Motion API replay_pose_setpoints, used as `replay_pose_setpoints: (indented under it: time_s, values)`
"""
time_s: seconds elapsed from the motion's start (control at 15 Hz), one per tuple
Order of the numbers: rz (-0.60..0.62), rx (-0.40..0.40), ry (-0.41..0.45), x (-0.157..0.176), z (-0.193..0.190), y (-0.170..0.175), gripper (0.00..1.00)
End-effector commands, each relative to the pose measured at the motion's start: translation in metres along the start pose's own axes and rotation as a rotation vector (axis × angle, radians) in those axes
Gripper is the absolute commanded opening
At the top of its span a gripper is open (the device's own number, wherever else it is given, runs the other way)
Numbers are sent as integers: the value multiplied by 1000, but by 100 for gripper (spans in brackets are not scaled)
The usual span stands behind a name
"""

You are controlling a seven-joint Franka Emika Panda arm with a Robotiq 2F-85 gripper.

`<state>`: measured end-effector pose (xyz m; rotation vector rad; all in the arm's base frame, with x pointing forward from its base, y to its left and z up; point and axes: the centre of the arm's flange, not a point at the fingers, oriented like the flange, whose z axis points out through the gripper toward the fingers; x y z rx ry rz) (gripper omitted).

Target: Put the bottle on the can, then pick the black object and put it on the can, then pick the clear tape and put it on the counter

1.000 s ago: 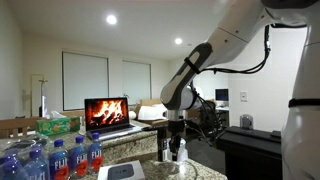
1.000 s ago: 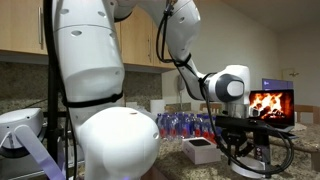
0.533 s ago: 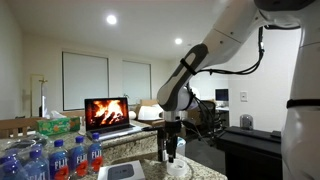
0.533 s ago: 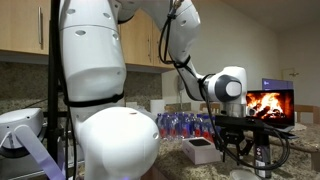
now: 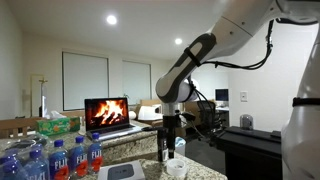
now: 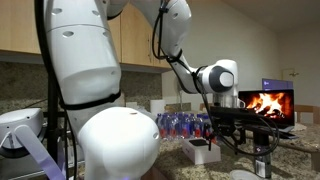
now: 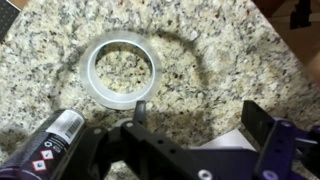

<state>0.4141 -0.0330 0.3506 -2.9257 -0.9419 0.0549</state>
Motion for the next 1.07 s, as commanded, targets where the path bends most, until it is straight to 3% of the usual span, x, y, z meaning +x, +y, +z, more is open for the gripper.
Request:
replay_pose_setpoints:
  time_s: [0.0, 0.33, 0.53, 1.0]
  values:
    - [-164, 12, -27, -18, -36, -39, 100]
    - [-272, 29, -53, -14, -99, -68, 100]
    - [-335, 80, -92, 9, -134, -77, 100]
    - [-300, 58, -77, 0, -129, -83, 100]
